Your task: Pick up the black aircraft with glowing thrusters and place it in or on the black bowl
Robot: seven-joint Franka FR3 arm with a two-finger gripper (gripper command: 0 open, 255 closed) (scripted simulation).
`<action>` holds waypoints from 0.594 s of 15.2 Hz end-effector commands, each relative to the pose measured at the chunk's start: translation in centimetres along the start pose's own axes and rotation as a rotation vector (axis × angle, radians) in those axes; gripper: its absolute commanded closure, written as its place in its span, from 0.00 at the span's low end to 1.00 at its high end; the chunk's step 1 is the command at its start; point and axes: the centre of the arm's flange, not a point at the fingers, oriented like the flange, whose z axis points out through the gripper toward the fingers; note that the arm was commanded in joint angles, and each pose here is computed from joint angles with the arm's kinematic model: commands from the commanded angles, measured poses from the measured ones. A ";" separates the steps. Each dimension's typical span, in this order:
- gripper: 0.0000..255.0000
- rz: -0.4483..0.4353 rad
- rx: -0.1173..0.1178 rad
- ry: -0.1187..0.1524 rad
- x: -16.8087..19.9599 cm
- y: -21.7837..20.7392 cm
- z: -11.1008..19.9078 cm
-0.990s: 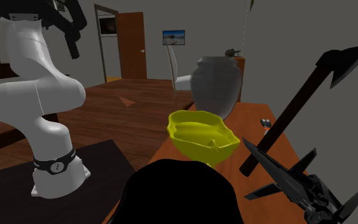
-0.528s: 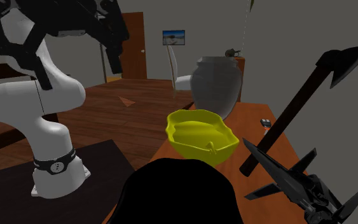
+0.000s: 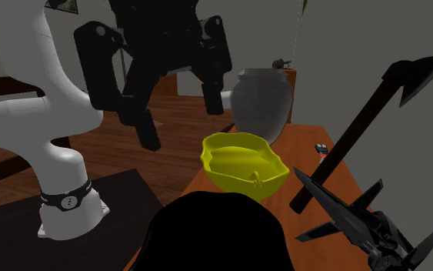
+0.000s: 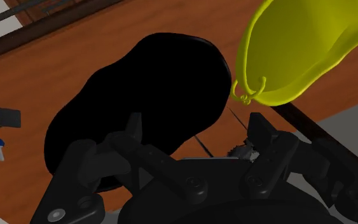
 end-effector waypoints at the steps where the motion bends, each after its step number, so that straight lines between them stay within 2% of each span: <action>1: 0.00 -0.018 0.013 -0.014 2.5 -0.9 1.3; 9: 0.00 -0.088 0.062 -0.069 11.5 -4.9 6.3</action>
